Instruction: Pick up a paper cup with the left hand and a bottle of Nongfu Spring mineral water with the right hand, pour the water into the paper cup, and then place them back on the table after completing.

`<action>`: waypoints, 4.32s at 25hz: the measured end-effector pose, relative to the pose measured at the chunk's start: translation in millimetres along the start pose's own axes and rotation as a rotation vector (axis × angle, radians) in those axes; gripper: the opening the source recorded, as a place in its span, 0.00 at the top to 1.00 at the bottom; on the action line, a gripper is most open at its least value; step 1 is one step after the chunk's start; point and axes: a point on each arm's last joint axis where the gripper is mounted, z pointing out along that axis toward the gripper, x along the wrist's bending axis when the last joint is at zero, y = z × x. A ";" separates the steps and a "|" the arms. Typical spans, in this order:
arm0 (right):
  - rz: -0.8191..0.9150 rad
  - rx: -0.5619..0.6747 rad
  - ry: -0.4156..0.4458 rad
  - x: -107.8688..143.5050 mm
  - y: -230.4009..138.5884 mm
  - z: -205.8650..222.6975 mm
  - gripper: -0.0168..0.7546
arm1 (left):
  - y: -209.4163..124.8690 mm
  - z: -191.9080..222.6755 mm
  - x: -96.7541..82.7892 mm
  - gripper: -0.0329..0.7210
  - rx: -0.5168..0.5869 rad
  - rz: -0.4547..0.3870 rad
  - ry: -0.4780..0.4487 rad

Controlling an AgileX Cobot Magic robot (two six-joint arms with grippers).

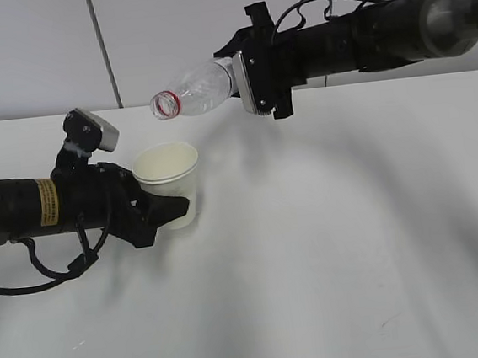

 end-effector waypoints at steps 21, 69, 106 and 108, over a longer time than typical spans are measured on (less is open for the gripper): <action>-0.166 0.031 -0.019 -9.4 -2.4 -0.2 0.40 | 0.2 0.0 -0.2 0.43 -0.002 -0.003 -0.002; -0.233 0.049 -0.016 -9.8 -4.0 -0.3 0.40 | 0.6 0.0 -0.4 0.43 -0.004 0.000 -0.005; 1.249 -0.348 0.230 43.3 -10.0 -37.1 0.40 | -5.6 4.0 11.1 0.43 -0.101 0.016 0.027; 1.274 -0.353 0.215 52.9 -8.8 -38.1 0.40 | -10.0 6.3 10.9 0.43 -0.099 0.019 0.017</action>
